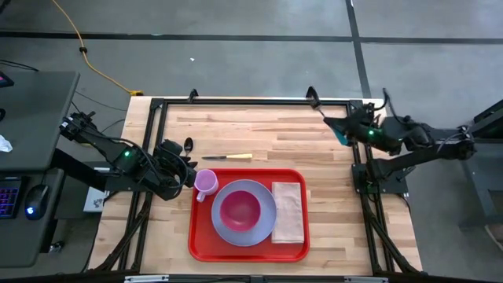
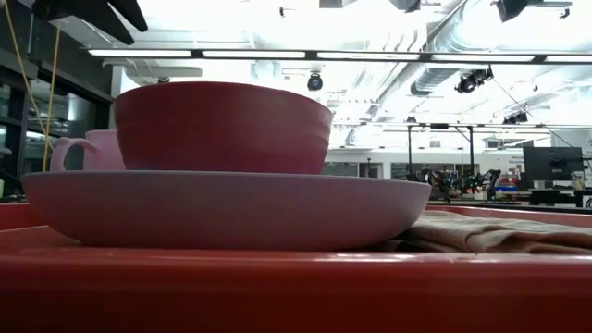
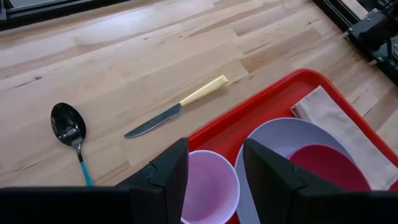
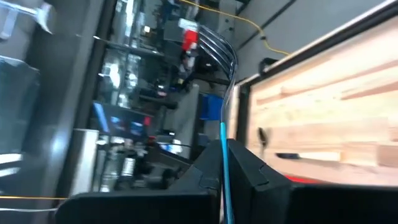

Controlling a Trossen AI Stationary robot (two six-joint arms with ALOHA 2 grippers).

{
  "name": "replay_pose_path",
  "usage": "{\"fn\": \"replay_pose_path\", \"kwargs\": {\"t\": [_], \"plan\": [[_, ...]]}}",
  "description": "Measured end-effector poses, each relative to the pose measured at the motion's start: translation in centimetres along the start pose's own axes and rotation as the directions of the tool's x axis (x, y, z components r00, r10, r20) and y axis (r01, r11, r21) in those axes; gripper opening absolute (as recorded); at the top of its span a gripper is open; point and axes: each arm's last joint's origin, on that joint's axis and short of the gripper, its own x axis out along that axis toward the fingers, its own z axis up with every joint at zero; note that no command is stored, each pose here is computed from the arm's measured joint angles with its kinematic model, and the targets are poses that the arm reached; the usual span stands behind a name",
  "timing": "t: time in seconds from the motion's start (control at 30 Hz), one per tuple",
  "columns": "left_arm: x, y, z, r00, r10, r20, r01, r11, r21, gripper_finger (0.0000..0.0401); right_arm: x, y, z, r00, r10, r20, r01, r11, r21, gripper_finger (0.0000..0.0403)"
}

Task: Set up tray
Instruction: Put the blue fork on the brown napkin

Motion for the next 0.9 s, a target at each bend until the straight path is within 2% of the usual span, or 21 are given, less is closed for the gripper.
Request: {"fn": "replay_pose_path", "kwargs": {"t": [0.47,0.9], "plan": [[0.0,0.0,0.0,1.000,-0.001,-0.007,0.001,1.000,0.006,0.0184,2.8,-0.9,-2.4,0.989,-0.124,-0.077,0.121,0.992,-0.042,0.0000],[0.0,0.0,-0.1,0.999,-0.001,-0.041,0.002,1.000,0.030,0.0184,6.4,-2.3,-5.3,0.963,-0.257,-0.078,0.250,0.964,-0.093,0.0000]]}}
